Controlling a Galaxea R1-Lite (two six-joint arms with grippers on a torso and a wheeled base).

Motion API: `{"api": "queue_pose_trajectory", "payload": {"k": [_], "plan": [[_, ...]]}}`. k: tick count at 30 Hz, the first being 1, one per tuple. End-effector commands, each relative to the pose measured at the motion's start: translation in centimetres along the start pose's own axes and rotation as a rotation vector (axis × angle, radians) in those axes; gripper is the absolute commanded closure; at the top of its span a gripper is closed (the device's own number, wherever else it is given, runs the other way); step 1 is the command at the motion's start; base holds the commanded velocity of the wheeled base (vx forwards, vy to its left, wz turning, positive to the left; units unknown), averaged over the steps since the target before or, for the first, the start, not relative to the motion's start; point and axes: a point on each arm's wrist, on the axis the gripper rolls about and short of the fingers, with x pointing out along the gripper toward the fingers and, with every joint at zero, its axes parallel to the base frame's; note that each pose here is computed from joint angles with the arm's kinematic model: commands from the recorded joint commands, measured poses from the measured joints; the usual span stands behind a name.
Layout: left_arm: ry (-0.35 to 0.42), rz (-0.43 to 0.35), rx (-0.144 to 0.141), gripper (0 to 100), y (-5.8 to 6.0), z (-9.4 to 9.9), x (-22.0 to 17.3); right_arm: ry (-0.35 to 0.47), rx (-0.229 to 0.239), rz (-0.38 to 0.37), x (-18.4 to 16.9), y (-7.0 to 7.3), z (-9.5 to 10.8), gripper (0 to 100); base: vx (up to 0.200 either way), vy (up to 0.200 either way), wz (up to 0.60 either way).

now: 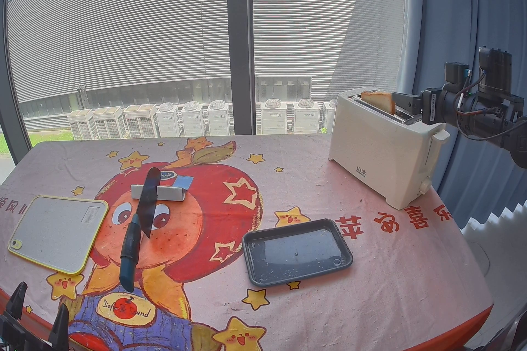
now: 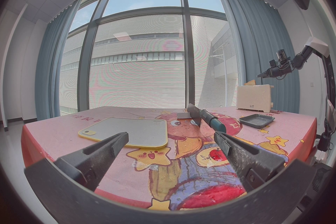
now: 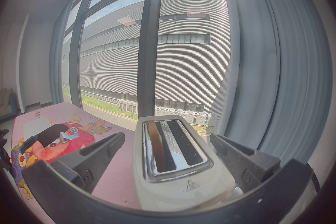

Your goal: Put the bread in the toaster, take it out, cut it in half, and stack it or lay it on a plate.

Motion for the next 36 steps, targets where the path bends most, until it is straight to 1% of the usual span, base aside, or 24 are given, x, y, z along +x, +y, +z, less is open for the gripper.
{"api": "queue_pose_trajectory", "payload": {"k": [1,6,18,22,28,29,36], "plan": [[0.001,0.001,0.000,0,0.0,-0.5,0.0,0.015,-0.011,-0.031,1.6,-0.1,-0.3,0,0.000,0.000,0.00],[0.001,0.001,0.000,0,0.0,-0.5,0.0,0.013,-0.023,-0.026,1.9,0.3,-0.2,0,0.000,0.000,0.00],[0.001,0.000,0.000,0,0.0,-0.5,0.0,0.052,-0.031,-0.030,4.9,0.2,-1.6,0,0.000,0.000,0.00],[0.001,0.000,0.000,0,0.0,-0.5,0.0,0.051,-0.031,-0.030,5.7,0.2,-1.6,0,0.000,0.000,0.00],[0.001,0.001,0.000,0,0.0,-0.5,0.0,0.052,-0.032,-0.027,6.0,0.3,-1.7,0,0.000,0.000,0.00],[0.001,0.001,0.000,0,0.0,-0.5,0.0,0.052,-0.032,-0.027,6.0,0.3,-1.7,100,0.000,0.000,0.00],[0.001,0.000,0.000,0,0.0,-0.5,0.0,0.062,-0.031,-0.025,5.9,0.3,-1.9,100,0.000,0.000,0.00]]}}
